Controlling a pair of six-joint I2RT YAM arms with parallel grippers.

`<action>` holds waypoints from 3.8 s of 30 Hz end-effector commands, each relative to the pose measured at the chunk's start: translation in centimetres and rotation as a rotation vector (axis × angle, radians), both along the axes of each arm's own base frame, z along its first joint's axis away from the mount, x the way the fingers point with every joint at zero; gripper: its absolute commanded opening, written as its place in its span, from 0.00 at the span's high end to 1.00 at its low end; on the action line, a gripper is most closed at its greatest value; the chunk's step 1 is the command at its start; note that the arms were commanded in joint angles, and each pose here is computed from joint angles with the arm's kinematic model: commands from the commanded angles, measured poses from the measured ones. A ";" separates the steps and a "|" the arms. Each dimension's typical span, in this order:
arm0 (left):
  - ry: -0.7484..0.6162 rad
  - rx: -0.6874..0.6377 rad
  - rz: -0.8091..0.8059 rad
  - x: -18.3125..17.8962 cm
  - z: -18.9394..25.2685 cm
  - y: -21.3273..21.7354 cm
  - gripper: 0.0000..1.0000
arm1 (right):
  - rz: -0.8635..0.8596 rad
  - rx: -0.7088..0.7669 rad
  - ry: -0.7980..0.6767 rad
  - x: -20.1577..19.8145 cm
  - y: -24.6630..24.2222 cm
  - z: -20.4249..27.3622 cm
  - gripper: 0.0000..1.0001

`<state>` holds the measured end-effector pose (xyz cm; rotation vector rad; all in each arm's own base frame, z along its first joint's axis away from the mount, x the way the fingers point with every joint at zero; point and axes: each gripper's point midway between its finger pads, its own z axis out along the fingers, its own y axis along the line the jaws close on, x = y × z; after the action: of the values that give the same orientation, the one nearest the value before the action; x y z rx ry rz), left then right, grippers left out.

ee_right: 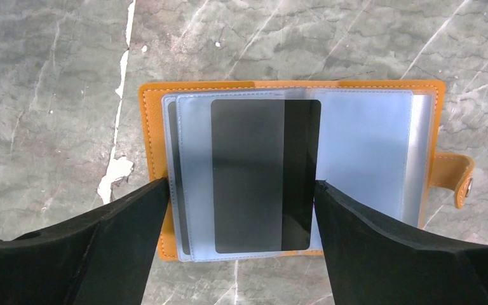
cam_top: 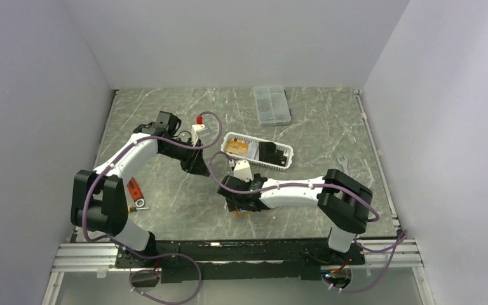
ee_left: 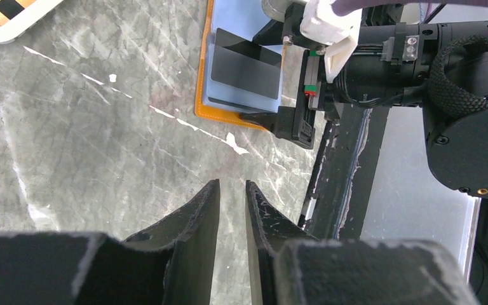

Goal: Put the credit cards into the card holder
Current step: Close the card holder at the center of the board.

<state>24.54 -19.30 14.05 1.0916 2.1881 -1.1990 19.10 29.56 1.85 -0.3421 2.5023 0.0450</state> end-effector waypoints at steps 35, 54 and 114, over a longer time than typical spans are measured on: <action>-0.008 -0.058 0.011 1.6 3.5 0.4 0.70 | -0.079 0.241 -0.066 2.7 -9.4 8.1 0.01; 0.194 -0.060 -0.069 -1.2 -4.2 -3.6 0.70 | -0.072 0.731 0.086 1.5 -8.3 2.3 0.04; 0.183 -0.183 -0.079 -2.7 -0.8 -4.9 0.74 | 0.200 1.206 -0.034 1.8 -1.6 14.5 1.00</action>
<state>22.44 -23.98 11.11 1.0133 2.2259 -1.5321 20.00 28.30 17.15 -0.0809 1.9765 1.5664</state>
